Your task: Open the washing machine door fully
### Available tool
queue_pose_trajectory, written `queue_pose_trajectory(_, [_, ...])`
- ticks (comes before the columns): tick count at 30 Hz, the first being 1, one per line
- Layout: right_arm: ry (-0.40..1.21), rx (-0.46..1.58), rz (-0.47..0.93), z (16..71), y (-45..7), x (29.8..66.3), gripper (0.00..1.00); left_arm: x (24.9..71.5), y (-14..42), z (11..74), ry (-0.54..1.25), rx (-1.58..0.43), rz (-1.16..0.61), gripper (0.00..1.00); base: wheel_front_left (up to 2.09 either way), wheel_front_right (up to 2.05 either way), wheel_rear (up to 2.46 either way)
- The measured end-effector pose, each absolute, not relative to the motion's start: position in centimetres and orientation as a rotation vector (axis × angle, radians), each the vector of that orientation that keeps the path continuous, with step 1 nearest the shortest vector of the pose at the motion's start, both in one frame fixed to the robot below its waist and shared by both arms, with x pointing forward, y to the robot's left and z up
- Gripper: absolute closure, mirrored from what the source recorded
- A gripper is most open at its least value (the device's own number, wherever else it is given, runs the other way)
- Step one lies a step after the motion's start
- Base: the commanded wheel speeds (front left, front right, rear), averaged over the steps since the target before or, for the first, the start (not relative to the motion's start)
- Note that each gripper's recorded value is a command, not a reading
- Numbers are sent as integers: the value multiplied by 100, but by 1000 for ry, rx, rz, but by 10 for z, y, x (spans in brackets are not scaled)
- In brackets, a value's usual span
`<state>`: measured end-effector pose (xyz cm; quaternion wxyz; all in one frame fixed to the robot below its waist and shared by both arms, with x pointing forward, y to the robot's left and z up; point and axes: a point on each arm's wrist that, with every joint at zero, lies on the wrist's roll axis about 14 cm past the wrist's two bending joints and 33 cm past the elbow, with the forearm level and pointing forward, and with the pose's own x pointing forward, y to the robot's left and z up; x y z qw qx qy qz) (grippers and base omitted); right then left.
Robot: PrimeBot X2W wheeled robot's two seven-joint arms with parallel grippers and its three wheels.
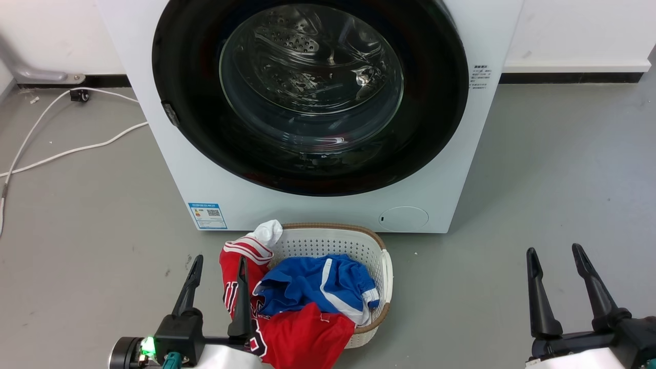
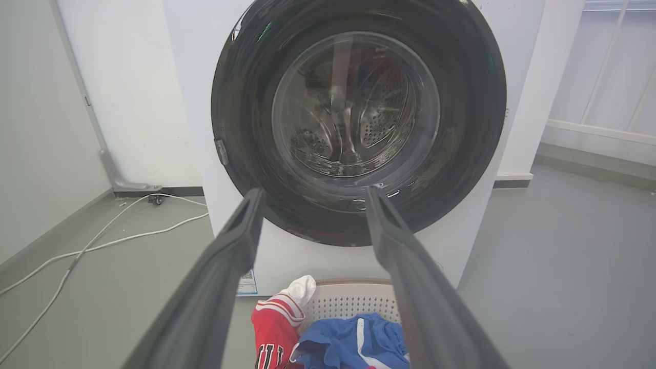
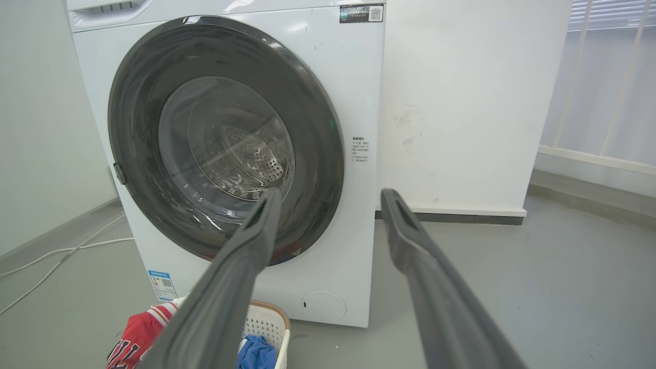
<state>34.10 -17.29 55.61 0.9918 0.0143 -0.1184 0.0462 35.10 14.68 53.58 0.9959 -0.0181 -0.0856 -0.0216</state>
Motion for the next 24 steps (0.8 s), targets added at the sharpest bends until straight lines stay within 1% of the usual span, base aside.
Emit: queue_pose_trajectory(24, [-201, 91, 77, 543, -177, 341, 0, 350, 153, 528, -151, -16, -26, 0, 0, 0, 0])
